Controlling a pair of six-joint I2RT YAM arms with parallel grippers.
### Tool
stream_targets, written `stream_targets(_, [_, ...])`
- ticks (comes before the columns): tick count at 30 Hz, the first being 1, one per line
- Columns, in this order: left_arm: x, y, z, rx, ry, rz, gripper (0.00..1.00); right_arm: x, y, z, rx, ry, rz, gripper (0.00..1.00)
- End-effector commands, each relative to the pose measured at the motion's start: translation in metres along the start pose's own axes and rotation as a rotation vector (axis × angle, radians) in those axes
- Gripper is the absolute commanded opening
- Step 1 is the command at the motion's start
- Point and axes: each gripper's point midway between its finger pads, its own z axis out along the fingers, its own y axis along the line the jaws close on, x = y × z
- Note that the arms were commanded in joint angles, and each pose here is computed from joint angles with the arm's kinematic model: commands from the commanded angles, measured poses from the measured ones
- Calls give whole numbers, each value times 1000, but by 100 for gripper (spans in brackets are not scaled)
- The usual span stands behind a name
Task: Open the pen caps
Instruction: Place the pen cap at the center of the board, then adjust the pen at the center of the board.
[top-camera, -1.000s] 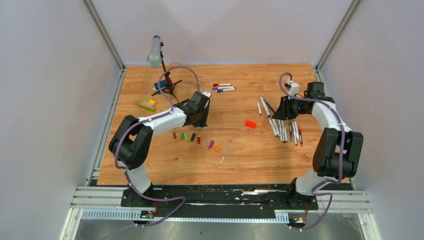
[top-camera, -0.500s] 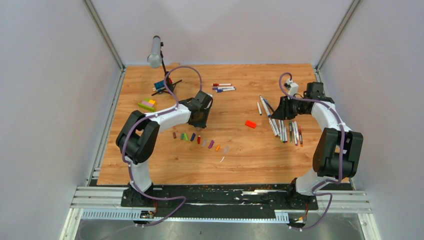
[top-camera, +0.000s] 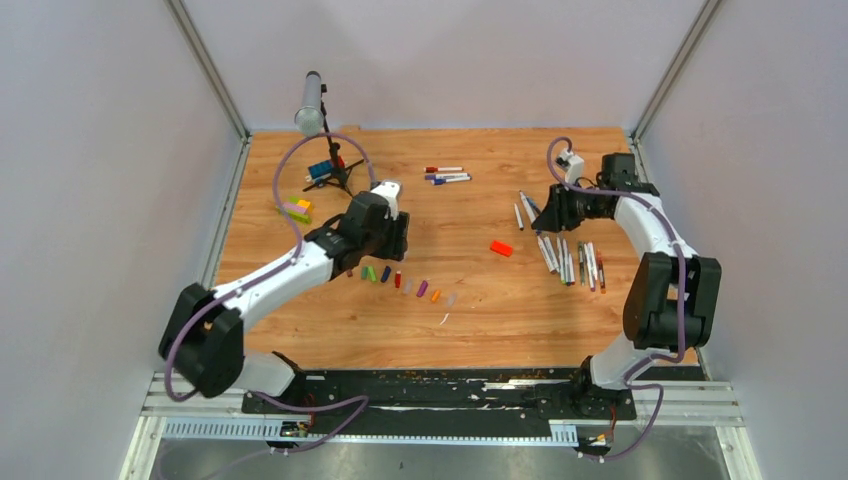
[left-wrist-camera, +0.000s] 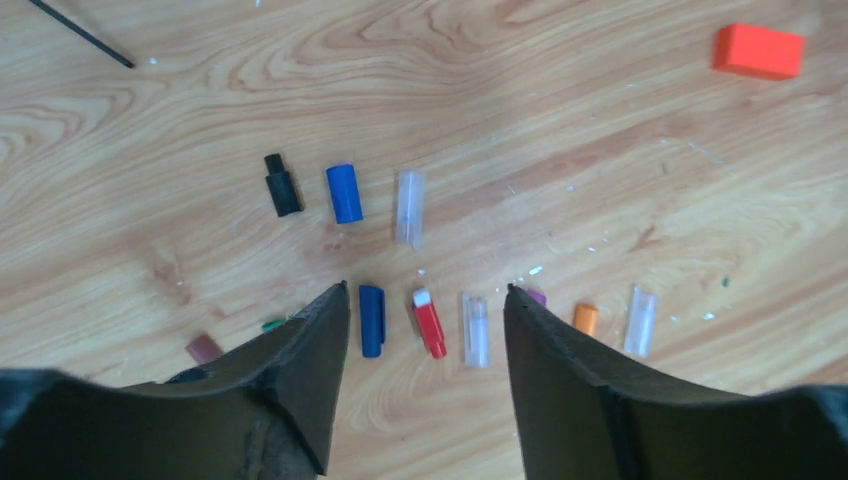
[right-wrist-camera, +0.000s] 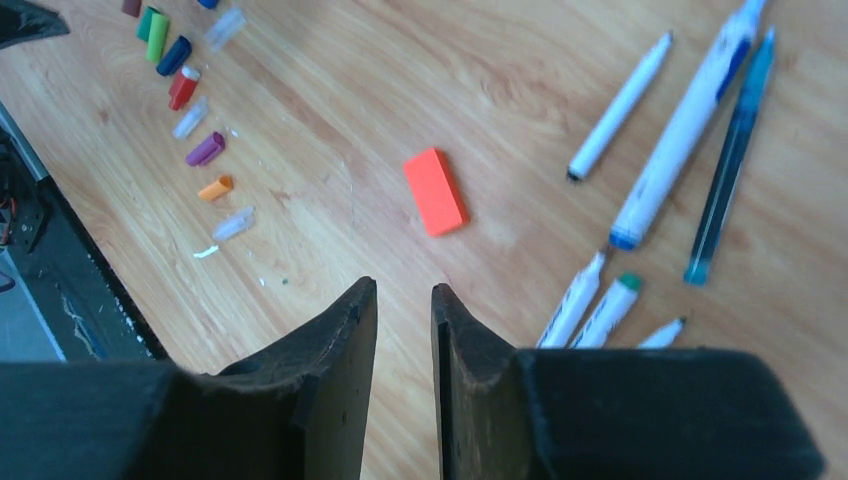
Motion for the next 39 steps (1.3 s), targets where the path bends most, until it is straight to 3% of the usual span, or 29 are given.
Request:
stream_targets(1, [-17,0,-28,35,-170,-52,70,-42,5,15,-1,-12,-124,27])
stream_targets(4, [-4,10,-39,37,-198,-125,83,-65,5,32,26,5,-128,27])
stream_targets(7, [5,16,-49,78,-223,-211,86,-88,13,58,28,13,-112,27])
stream_targets(13, [13,30,-75,82,-294,-290,88,-138,22,111,-13,-97,94,28])
stream_targets(18, [21,41,-91,49,-340,-295,89,-175,11,155,101,-199,186,28])
stream_targets(27, [17,53,-107,5,-431,-329,92,-212,-17,231,84,-291,416,1])
stream_targets(39, [21,61,-104,-34,-432,-350,92,-227,-56,274,198,-424,484,0])
